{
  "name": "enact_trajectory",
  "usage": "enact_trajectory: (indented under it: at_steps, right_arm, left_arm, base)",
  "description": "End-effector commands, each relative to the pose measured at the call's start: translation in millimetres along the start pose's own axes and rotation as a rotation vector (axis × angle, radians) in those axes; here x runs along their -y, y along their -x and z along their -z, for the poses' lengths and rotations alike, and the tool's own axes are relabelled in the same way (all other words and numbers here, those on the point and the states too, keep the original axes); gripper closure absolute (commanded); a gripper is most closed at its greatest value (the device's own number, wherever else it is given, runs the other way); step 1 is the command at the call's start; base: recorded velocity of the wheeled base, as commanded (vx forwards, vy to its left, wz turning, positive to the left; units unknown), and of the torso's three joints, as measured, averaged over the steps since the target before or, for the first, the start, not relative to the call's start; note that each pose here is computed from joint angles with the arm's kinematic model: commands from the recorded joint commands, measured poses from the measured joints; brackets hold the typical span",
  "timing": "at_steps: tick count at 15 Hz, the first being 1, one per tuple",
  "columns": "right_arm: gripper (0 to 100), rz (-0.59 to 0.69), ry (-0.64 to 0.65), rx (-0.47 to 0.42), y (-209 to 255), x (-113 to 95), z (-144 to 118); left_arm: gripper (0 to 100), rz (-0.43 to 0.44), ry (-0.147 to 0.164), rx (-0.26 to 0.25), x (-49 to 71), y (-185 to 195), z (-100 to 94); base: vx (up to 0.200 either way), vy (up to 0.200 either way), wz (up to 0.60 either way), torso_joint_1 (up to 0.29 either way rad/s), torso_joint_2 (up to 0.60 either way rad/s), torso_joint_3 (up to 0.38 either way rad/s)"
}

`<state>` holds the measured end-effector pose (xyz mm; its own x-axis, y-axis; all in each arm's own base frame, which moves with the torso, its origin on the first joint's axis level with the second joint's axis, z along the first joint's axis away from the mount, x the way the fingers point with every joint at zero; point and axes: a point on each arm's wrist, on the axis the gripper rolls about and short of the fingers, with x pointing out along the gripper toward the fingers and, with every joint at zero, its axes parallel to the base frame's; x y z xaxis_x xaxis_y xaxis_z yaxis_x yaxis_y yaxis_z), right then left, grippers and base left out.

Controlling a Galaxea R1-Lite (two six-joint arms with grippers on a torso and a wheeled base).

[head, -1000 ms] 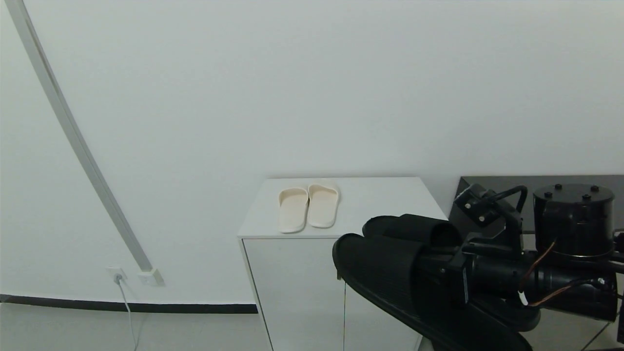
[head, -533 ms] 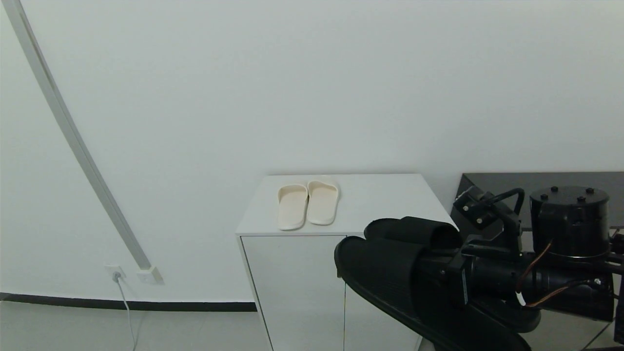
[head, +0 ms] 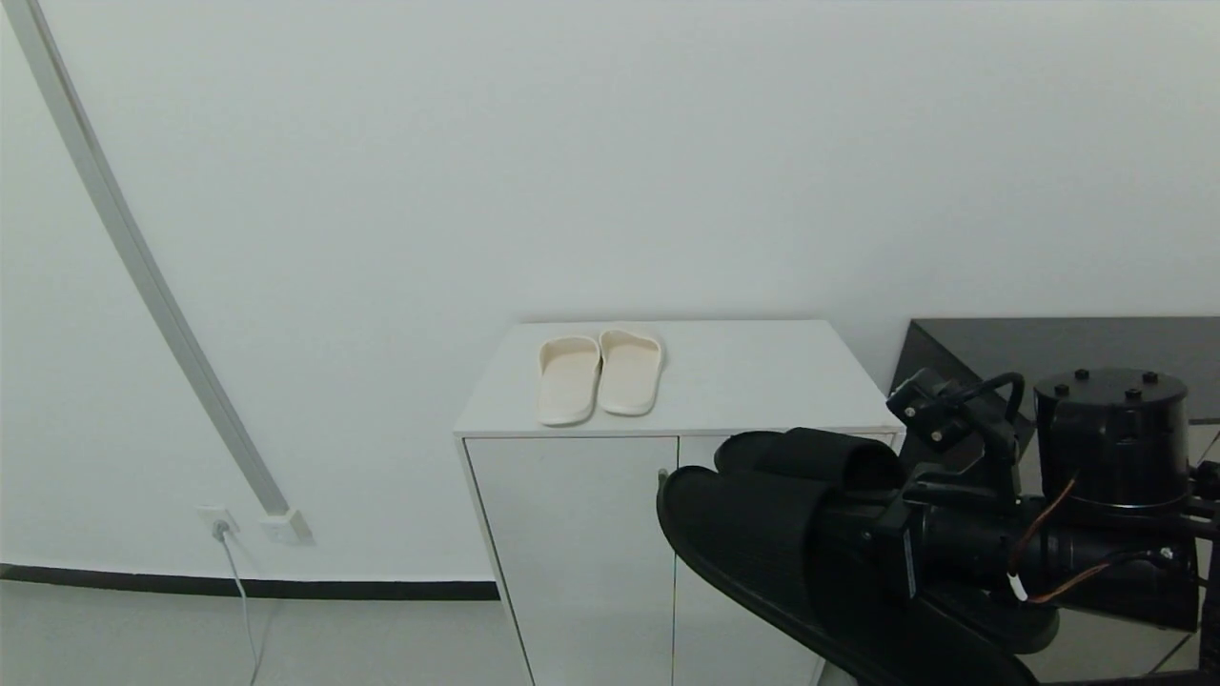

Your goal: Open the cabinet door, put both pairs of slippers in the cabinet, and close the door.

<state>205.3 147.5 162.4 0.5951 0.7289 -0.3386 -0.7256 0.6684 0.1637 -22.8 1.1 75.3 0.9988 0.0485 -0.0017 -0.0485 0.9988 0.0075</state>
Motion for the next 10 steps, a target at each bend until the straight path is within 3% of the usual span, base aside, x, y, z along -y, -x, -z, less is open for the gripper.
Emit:
enact_trajectory:
  at_steps: [1,10]
  right_arm:
    - [100,-0.006,0.0,-0.01,-1.4,-1.2,2.0]
    - [100,-0.018,0.012,-0.049,-3.6,-3.7,13.1]
  left_arm:
    - [0,-0.001,0.001,0.0,0.0,0.0,0.0]
    - [0,0.002,-0.002,0.0,0.1,0.0,0.0]
  base:
    - [0.0,0.0,0.0,-0.163,0.38,0.217]
    - [0.0,0.0,0.0,-0.211,0.5,0.282]
